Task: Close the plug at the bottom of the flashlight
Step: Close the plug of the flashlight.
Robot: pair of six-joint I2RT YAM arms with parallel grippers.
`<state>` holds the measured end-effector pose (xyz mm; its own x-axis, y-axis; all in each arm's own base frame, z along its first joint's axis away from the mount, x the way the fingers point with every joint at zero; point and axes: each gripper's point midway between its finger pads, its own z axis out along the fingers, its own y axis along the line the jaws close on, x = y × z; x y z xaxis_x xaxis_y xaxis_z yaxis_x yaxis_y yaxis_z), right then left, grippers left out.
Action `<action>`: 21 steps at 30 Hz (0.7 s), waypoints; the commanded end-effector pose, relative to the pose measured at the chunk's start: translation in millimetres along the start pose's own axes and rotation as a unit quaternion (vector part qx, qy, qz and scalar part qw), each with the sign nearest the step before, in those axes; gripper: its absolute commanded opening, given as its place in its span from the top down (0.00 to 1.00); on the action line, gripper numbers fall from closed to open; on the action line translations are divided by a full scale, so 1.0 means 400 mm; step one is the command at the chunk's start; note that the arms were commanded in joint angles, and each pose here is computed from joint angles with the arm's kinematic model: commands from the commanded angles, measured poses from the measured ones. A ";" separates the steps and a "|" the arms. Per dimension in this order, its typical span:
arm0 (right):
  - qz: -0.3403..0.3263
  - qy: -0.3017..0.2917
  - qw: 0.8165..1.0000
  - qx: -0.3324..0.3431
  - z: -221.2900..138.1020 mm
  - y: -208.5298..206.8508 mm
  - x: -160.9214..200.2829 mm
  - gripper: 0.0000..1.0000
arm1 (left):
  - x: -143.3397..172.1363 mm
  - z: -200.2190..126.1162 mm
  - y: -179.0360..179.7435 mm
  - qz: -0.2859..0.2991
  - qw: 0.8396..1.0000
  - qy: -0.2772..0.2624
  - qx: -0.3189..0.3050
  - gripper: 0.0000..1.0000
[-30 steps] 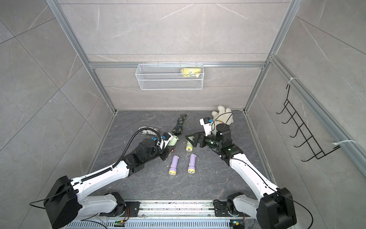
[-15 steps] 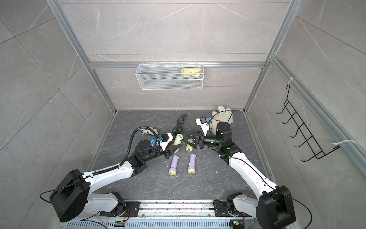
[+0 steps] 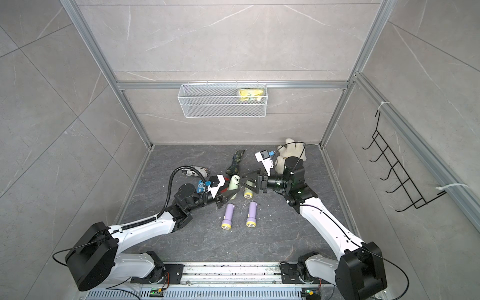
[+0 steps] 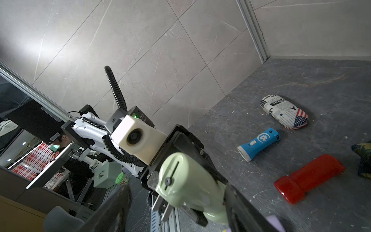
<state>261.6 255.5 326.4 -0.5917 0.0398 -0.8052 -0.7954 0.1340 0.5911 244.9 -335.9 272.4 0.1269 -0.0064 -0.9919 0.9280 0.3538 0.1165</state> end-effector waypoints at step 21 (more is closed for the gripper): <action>-0.008 0.012 1.000 -0.015 0.039 0.011 -0.007 0.49 | -0.083 -0.015 -0.014 0.017 0.999 -0.045 0.016 1.00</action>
<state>261.4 268.3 319.2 -0.6120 0.0052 -0.7909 -0.7846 0.1219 0.6079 241.7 -335.1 275.0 0.1261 -0.0099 -0.9920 0.9320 0.3436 0.1150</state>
